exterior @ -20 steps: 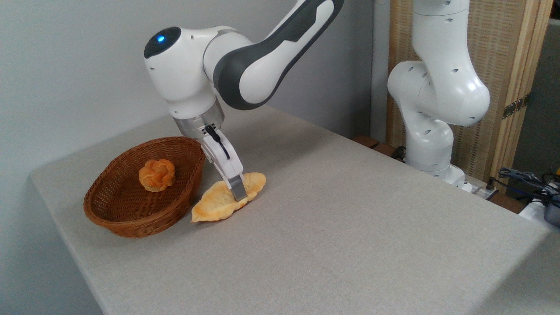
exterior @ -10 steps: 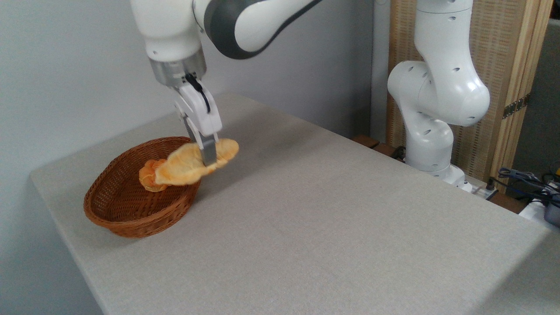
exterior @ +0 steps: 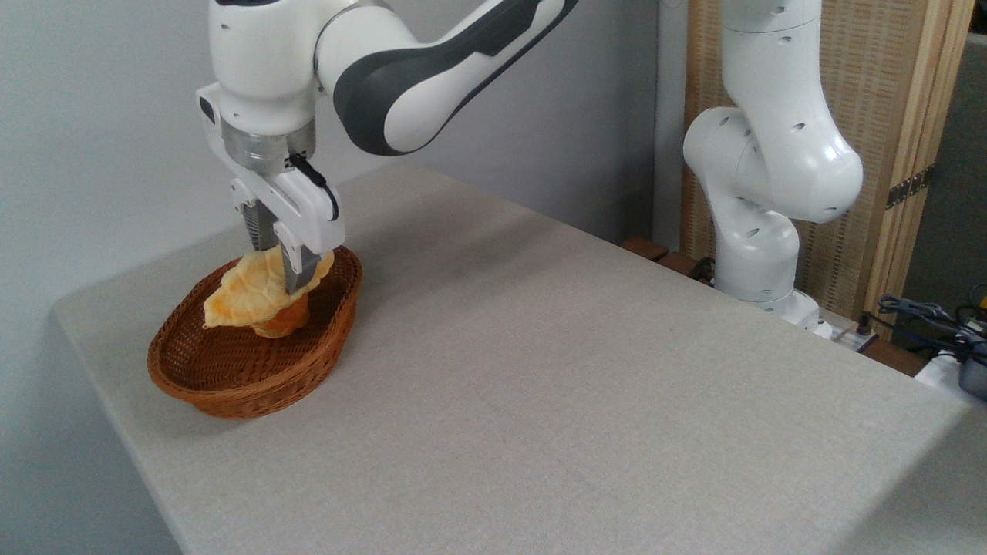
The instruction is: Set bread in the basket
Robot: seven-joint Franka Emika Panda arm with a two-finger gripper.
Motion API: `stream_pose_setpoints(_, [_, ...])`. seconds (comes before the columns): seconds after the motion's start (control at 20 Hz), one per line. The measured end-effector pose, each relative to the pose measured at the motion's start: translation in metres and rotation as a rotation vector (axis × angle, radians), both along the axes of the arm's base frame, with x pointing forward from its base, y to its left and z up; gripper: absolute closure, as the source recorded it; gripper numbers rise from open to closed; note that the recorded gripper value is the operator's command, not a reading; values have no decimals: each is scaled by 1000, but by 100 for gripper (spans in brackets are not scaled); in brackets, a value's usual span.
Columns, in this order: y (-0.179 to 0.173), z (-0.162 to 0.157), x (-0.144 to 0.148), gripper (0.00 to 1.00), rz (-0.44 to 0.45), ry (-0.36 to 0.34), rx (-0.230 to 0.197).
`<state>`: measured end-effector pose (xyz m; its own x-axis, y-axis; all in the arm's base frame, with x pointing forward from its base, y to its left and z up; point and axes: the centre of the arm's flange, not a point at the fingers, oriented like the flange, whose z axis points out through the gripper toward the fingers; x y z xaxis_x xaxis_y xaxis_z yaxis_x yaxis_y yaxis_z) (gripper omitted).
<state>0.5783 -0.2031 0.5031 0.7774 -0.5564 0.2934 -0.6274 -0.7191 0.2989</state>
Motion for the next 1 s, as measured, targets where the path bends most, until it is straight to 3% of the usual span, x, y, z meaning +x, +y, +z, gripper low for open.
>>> stream_pose_setpoints(0.45, [1, 3, 3, 0, 11, -6, -4])
stream_pose_setpoints(0.55, [9, 5, 5, 0, 18, -16, 11])
stream_pose_setpoints(0.7, [40, 11, 12, 0, 24, -57, 116])
stream_pose_setpoints(1.0, [94, 14, 11, 0, 22, -39, 307])
